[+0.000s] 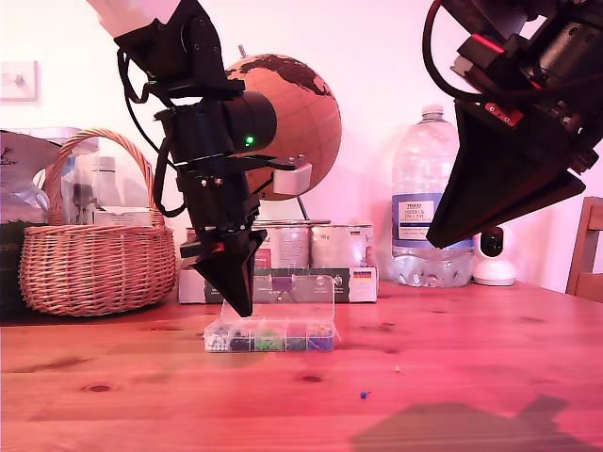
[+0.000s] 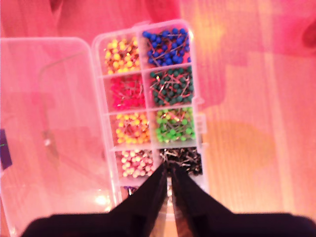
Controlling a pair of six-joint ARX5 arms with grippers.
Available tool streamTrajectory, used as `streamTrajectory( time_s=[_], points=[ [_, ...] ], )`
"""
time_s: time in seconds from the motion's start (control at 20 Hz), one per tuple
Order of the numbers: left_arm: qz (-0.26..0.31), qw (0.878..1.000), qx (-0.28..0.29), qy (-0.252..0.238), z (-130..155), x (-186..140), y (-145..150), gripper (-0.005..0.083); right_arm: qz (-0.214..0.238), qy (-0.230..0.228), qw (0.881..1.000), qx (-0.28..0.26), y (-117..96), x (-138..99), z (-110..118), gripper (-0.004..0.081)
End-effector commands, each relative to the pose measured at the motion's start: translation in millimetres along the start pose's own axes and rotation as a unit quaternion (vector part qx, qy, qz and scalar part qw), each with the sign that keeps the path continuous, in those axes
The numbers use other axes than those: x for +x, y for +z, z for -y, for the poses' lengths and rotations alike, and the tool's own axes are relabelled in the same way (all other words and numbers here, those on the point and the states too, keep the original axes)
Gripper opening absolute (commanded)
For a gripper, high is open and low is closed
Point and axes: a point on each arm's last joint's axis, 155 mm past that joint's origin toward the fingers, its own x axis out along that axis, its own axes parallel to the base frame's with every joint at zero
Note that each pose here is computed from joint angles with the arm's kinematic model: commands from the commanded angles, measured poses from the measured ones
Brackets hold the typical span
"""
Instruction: Sort the loose pins on the table into their correct compartments
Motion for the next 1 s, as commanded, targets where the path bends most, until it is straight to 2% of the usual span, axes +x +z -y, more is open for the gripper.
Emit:
streamTrajectory(
  time_s=[0.0,0.3,0.95],
  points=[
    [-0.006,1.000,0.003,-0.021,8.9,17.4,-1.9,-0.0020,0.007,0.002,1.000,-0.001,5.9,-0.9,-0.4,-0.0013],
    [0.000,1.000,0.003,-0.023,9.4,17.4,0.3,0.0027,0.007,0.002,1.000,0.000,5.7,-0.9,-0.4,-0.0013],
    [-0.006,1.000,0.002,-0.023,9.6,17.3,-2.4,0.0027,0.005,0.002,1.000,0.000,4.6,-0.9,-0.5,-0.0013]
  ],
)
